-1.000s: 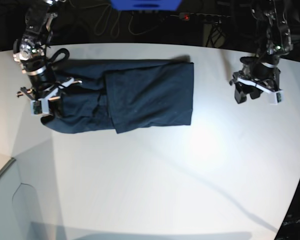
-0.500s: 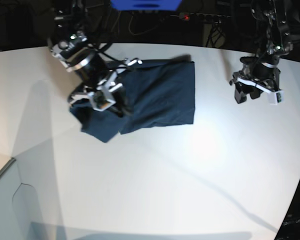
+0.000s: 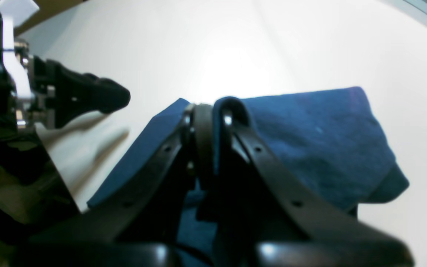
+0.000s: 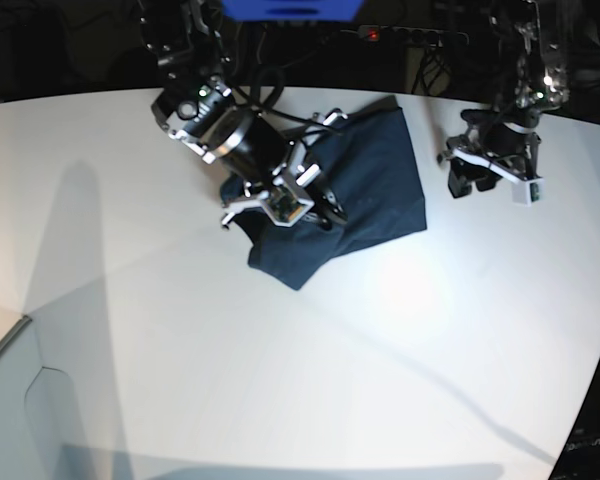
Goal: Layout the t-shirt on the table in an organized manner, then fold the t-shirt properly
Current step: 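Lift and fold the shirt end over toward the left gripper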
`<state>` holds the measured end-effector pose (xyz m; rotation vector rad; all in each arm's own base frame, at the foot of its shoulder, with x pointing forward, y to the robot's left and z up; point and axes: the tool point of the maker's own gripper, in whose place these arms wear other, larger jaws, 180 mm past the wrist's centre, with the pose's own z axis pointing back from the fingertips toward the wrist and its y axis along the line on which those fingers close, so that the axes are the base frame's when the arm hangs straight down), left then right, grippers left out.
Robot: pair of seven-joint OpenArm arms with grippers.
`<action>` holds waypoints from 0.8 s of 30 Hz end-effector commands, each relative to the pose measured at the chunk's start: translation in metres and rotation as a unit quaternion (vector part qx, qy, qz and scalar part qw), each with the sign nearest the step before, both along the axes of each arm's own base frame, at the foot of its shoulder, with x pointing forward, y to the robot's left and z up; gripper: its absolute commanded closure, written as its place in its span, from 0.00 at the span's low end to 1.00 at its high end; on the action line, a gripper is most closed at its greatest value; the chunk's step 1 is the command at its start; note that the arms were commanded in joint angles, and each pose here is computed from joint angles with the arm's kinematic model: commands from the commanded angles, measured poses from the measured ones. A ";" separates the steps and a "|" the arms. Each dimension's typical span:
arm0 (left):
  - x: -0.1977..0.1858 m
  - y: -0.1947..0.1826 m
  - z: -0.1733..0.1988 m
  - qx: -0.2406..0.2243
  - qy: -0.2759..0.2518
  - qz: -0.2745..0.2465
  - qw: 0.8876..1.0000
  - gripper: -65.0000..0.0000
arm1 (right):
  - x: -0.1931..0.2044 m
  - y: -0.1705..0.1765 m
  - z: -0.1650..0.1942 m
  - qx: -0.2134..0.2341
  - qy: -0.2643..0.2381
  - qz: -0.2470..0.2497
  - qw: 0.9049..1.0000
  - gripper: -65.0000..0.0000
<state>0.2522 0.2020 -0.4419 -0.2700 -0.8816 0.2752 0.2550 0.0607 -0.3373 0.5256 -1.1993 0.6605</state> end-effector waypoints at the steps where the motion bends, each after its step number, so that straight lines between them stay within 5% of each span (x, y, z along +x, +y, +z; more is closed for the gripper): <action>1: 0.002 -0.002 0.001 -0.003 -0.006 -0.004 1.000 0.67 | 0.005 0.004 0.017 0.024 -0.023 -0.001 0.999 1.00; 6: 0.003 -0.029 -0.021 -0.023 0.021 -0.031 0.999 1.00 | 0.005 0.003 0.017 0.023 -0.024 -0.001 0.999 1.00; 16: 0.016 -0.048 -0.033 -0.046 0.030 -0.032 0.998 1.00 | -0.009 0.031 0.022 0.034 -0.025 0.040 0.998 1.00; 24: 0.018 -0.046 -0.030 -0.044 0.027 -0.031 0.998 1.00 | -0.004 0.062 -0.001 -0.013 -0.026 0.098 0.995 1.00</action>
